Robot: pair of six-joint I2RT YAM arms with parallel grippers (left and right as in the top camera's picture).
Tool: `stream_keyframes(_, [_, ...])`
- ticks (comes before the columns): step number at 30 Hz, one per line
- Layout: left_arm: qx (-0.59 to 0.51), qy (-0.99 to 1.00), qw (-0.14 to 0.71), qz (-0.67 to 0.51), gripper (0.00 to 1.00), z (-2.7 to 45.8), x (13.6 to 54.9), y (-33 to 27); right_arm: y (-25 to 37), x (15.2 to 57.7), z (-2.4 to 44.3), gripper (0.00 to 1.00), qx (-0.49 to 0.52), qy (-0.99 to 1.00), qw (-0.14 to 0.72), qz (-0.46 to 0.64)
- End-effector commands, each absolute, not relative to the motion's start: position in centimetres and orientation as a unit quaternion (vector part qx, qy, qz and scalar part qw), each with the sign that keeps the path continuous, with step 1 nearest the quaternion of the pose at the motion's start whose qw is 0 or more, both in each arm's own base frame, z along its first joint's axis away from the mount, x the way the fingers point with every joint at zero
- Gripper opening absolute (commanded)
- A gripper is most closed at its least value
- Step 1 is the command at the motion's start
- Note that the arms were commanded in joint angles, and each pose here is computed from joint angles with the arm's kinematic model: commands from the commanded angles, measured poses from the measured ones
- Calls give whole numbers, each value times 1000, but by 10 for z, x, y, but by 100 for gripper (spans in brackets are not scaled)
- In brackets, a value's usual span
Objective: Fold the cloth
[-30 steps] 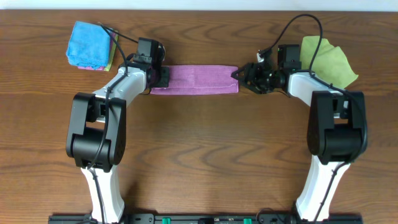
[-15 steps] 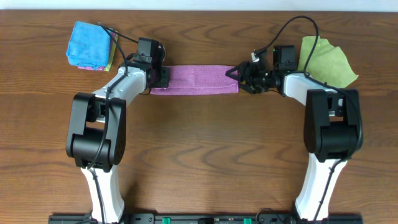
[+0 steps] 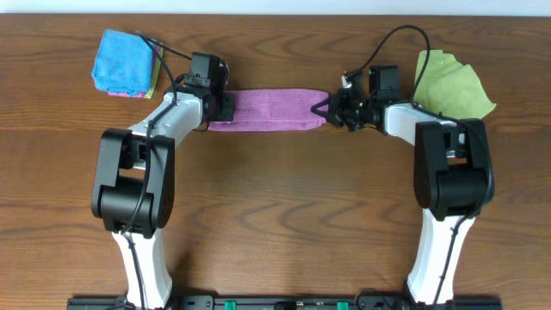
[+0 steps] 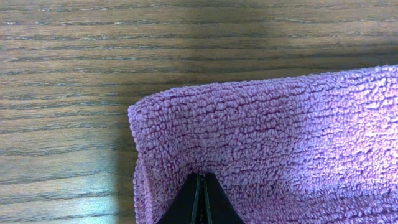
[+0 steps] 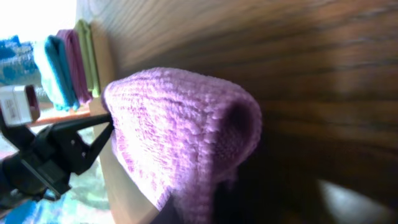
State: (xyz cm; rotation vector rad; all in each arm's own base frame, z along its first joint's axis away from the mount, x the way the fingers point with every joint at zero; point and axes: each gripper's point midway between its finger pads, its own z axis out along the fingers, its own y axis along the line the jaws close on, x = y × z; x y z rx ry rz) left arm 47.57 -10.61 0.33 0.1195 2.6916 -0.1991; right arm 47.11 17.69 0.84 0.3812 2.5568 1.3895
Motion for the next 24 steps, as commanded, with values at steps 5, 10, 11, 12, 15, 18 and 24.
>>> stream_keyframes(5, [37, 979, 186, -69, 6, -11, 464, -106, 186, 484, 28, 2, 114, 857, 128, 486])
stream_keyframes(10, [6, 982, 172, -75, 6, -13, 458, -108, 192, 487, 55, 2, 93, 857, 152, 483])
stream_keyframes(11, [8, 982, 170, -79, 6, -13, 456, -113, 188, 485, 57, 2, 95, 864, 153, 471])
stream_keyframes(12, [13, 982, 168, -85, 6, -13, 455, -118, 186, 483, 56, 2, 97, 869, 151, 460])
stream_keyframes(15, [17, 982, 164, -92, 6, -13, 450, -133, 176, 472, 50, 1, 102, 891, 141, 419])
stream_keyframes(18, [36, 982, 159, -94, 6, -14, 442, -153, 165, 457, 45, 2, 103, 911, 125, 378])
stream_keyframes(24, [56, 982, 155, -95, 6, -14, 433, -175, 150, 447, 40, 2, 119, 930, 114, 328])
